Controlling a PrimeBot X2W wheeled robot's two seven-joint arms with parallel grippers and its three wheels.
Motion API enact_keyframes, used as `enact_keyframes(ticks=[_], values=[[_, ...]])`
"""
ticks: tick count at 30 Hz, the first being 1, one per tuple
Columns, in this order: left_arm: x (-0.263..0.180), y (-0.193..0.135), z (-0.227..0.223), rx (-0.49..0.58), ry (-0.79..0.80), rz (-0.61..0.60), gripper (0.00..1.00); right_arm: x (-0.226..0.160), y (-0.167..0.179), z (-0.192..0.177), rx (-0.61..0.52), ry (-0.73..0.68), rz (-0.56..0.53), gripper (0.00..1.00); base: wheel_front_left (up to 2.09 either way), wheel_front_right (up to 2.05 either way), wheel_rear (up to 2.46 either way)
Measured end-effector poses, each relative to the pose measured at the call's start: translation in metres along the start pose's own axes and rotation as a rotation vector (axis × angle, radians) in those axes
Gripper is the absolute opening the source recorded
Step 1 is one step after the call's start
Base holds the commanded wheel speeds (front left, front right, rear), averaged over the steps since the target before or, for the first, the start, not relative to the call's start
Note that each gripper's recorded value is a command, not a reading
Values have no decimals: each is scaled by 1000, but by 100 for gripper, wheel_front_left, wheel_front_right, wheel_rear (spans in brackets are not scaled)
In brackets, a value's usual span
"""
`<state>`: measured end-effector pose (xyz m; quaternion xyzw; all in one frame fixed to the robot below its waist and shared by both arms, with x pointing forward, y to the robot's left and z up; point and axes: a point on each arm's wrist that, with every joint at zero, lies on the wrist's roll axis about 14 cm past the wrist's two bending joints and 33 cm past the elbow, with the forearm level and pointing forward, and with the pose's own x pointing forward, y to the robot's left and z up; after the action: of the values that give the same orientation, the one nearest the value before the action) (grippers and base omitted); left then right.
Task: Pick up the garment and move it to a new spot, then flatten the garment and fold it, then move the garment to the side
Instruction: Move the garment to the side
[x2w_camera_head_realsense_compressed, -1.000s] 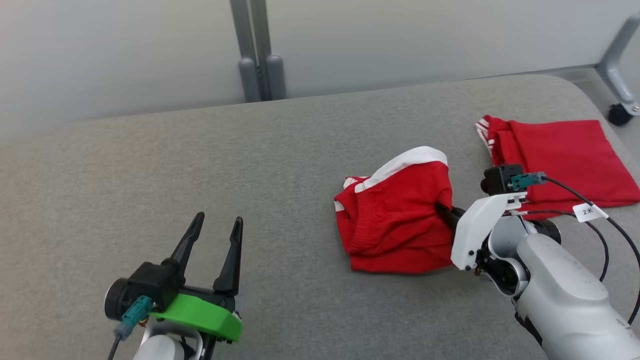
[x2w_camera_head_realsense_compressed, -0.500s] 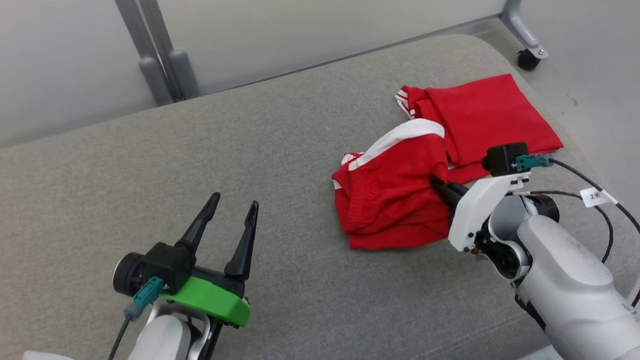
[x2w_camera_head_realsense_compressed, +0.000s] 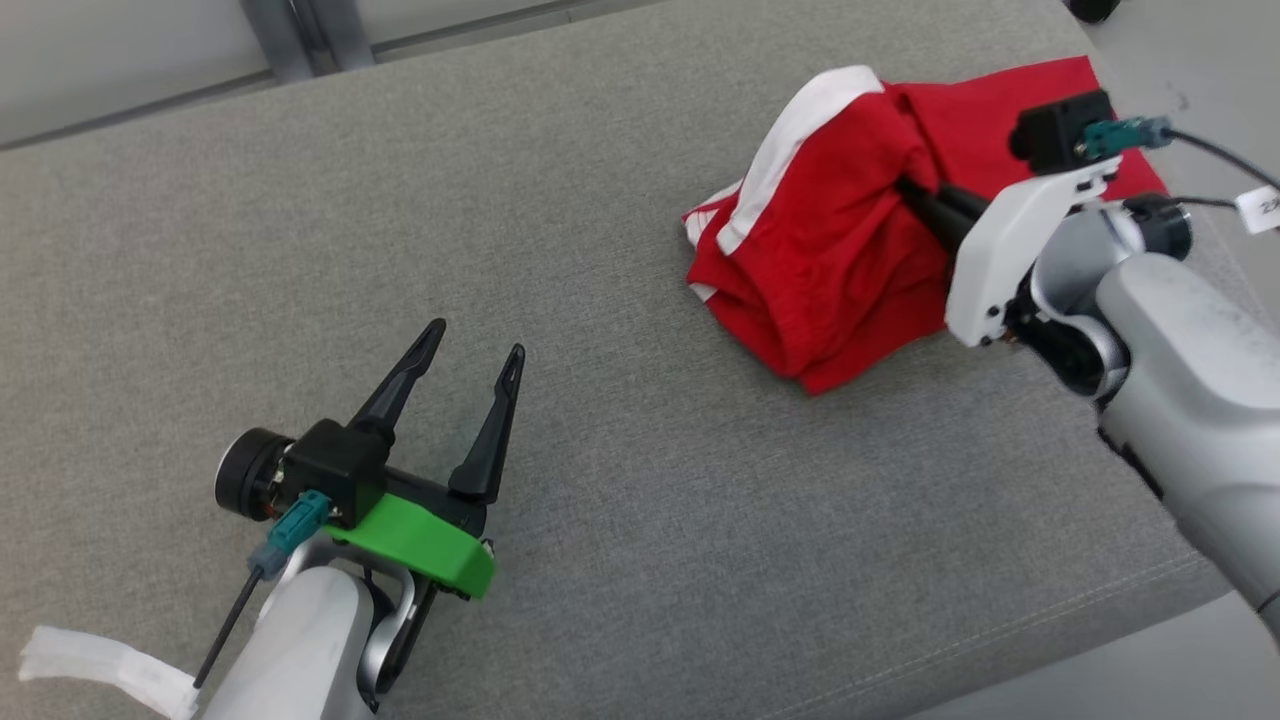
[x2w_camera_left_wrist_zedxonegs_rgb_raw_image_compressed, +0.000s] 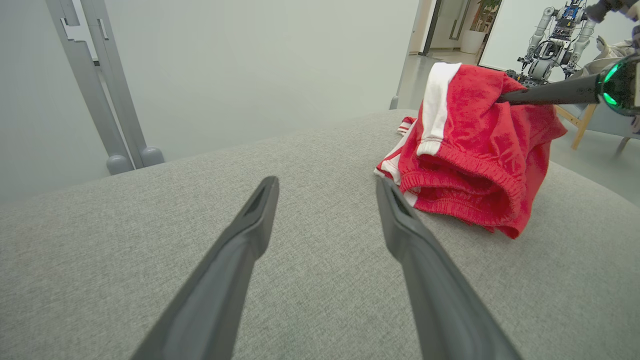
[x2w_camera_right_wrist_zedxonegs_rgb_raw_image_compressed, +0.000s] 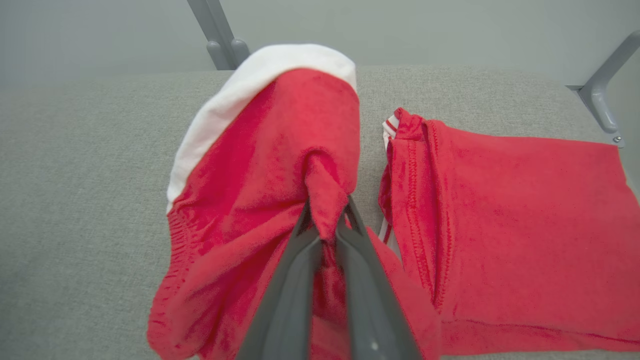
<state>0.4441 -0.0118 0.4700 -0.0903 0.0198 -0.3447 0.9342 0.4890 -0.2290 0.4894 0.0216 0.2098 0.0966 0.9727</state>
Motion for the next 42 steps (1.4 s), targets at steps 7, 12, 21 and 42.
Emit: enact_keyframes(ticks=[7,12,21,42], values=[[-2,20,-20,-16,43,31,100,13,-57,-3,-67,67,-105,0,0,0,0],[-6,33,-35,-30,75,56,100,13,-98,-8,-64,86,-188,0,0,0,0],[-2,48,-55,-48,110,74,100,25,-137,-52,-37,184,-294,27,0,0,0],[-56,56,-1,-15,20,247,100,-6,-88,30,-164,-158,-225,100,0,0,0]])
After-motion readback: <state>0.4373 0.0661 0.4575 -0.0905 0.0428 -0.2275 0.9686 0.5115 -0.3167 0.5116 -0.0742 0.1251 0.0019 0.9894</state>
